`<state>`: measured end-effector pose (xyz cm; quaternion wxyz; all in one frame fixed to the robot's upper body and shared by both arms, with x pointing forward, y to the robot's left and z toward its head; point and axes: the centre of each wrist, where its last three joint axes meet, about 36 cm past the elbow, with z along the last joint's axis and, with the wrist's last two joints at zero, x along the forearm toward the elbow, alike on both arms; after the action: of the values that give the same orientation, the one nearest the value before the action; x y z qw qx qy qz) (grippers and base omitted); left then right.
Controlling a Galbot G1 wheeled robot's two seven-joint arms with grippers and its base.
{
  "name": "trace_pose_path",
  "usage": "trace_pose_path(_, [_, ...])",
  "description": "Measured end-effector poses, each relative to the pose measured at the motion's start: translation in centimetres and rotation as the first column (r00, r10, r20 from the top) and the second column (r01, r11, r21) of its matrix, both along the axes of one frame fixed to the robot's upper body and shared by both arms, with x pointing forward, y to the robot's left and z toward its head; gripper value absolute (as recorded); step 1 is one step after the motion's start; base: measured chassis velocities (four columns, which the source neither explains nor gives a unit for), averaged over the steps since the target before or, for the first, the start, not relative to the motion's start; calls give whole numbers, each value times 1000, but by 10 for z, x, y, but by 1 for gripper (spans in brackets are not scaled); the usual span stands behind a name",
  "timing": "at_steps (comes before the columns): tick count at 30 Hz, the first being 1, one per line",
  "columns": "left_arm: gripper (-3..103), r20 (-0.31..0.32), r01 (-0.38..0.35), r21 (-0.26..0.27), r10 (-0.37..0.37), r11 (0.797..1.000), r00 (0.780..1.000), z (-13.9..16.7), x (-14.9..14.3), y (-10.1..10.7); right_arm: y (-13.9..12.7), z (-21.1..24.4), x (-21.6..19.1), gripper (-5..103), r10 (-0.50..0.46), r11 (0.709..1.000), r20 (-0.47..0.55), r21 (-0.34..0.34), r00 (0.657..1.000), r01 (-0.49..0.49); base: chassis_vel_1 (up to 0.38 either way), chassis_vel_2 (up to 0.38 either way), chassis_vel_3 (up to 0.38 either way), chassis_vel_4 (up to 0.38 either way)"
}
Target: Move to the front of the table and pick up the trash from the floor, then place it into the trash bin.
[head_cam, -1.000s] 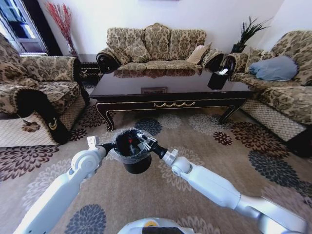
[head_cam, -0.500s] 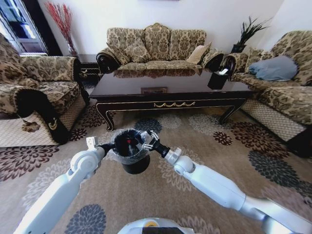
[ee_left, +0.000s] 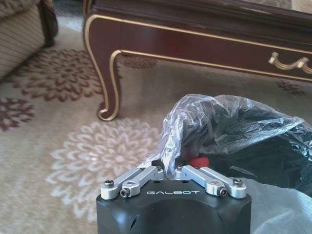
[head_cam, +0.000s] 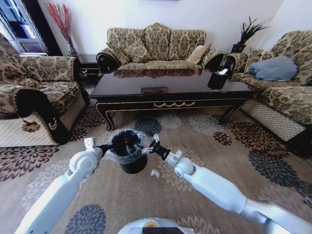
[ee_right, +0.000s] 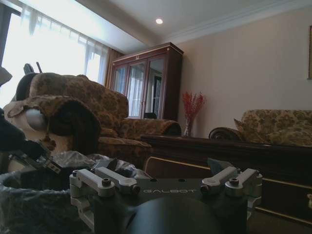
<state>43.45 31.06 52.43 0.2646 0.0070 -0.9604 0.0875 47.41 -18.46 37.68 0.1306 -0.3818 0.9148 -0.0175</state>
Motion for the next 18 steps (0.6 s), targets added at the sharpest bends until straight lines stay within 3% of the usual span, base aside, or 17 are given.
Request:
trace_pose_path(3, [4,8,-9,6,9,1000,1000,3,2,4,-6,-4,0,100,-51,998,-26,-26,998,51,0,0,0,0])
trace_pose_path(4, [4,19,-17,12,16,1000,1000,7,3,8,-15,-13,0,100,-121,991,-65,-64,991,117,0,0,0,0])
trace_pose_path(5, [4,32,-24,16,24,1000,999,12,4,13,-25,-26,-1,100,-214,973,-116,-114,970,201,0,0,0,0])
trace_pose_path(7, [4,35,-26,18,26,999,999,14,5,14,-28,-31,-2,100,-244,965,-136,-132,960,227,0,0,0,0])
trace_pose_path(9, [4,51,-39,26,37,999,998,20,5,21,-37,-51,-3,100,-335,936,-206,-187,920,299,0,0,0,0])
trace_pose_path(10, [4,51,-39,26,37,999,998,20,5,21,-37,-51,-3,100,-335,936,-206,-187,920,299,0,0,0,0])
trace_pose_path(15, [4,83,-50,32,48,998,995,37,3,30,-37,-93,-1,100,-405,902,-317,-293,857,318,0,0,0,0])
trace_pose_path(18, [4,92,-49,27,46,998,995,44,0,30,-35,-111,0,100,-387,903,-347,-328,854,276,0,0,0,0])
